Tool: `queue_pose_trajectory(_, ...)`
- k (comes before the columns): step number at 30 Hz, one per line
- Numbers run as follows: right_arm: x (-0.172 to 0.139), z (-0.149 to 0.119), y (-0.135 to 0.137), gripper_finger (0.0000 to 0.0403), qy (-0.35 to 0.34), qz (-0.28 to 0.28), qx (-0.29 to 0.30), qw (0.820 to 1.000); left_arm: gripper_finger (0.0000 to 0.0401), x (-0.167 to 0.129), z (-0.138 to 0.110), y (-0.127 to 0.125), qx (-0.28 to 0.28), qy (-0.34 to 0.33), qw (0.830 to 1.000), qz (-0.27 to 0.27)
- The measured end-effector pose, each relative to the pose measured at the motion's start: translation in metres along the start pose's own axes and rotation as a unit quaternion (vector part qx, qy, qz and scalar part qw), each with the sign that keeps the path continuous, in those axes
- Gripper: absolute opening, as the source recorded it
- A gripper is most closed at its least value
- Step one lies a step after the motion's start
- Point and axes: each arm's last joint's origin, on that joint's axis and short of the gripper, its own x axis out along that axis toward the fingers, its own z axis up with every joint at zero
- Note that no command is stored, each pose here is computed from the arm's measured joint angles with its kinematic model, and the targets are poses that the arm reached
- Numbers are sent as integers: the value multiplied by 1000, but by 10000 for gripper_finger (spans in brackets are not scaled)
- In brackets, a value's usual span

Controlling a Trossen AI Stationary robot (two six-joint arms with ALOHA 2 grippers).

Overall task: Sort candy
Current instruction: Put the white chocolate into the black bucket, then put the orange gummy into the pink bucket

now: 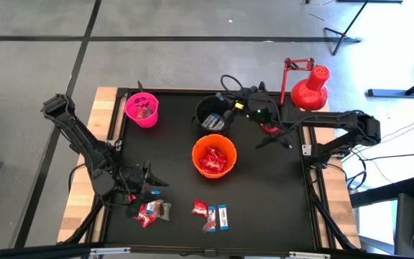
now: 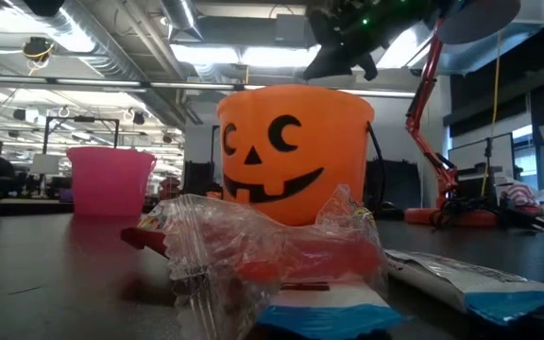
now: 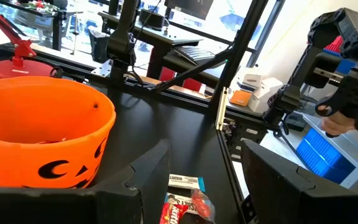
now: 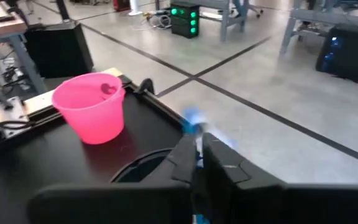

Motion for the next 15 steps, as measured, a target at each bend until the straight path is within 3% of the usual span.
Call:
queue_pose_trajectory(9, -7, 0, 11, 169, 2, 47, 1, 999, 184, 0, 0, 0, -4, 0, 1000, 0)
queue_pose_trajectory(12, -22, 7, 20, 204, -6, 114, -4, 993, 184, 0, 0, 0, -4, 0, 1000, 0)
queue_pose_trajectory(15, -45, 14, 33, 218, -9, 217, -7, 976, 184, 0, 0, 0, -4, 0, 1000, 0)
